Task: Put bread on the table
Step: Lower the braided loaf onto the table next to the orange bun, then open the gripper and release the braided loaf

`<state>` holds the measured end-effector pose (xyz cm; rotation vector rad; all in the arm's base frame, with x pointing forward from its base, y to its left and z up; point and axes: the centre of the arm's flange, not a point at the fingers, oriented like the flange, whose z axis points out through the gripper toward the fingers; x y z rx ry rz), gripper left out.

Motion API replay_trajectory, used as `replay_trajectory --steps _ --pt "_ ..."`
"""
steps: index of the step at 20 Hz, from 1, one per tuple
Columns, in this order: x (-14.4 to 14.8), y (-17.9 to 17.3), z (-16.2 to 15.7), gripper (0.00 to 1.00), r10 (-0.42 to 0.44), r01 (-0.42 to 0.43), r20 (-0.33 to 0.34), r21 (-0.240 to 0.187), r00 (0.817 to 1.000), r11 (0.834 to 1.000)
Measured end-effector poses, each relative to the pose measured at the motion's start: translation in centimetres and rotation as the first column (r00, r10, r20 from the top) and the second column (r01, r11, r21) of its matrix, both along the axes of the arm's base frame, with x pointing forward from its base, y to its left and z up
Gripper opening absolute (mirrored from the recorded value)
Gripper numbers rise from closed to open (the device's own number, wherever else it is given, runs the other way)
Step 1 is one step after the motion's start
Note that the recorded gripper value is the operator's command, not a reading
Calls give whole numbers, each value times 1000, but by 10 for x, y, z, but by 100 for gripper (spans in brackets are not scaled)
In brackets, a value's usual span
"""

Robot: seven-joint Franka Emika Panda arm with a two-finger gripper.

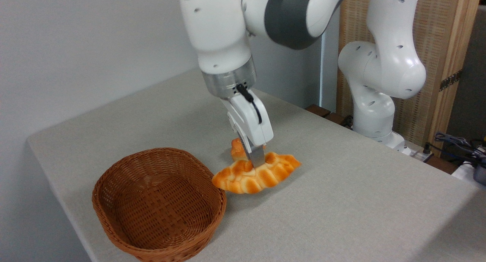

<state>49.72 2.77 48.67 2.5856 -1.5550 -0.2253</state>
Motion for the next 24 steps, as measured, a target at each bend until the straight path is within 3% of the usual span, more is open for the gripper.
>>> replay_trajectory --steps 3,11,12,13,15,16,18,24 --pt "-5 -9 -17 0 -33 34 -38 28 999 999" --pt "-16 -9 -29 0 -36 39 -108 28 993 999" --pt "-17 -9 -30 28 -36 39 -115 28 993 999" --pt "-18 -9 -30 48 -36 39 -123 28 992 999" --pt "-19 -9 -30 68 -35 39 -128 27 991 999" --pt "-19 -9 -31 86 -35 39 -129 27 991 999" --pt "-19 -9 -31 99 -35 39 -129 27 991 999" --pt "-19 -10 -31 100 -36 40 -129 27 991 999"
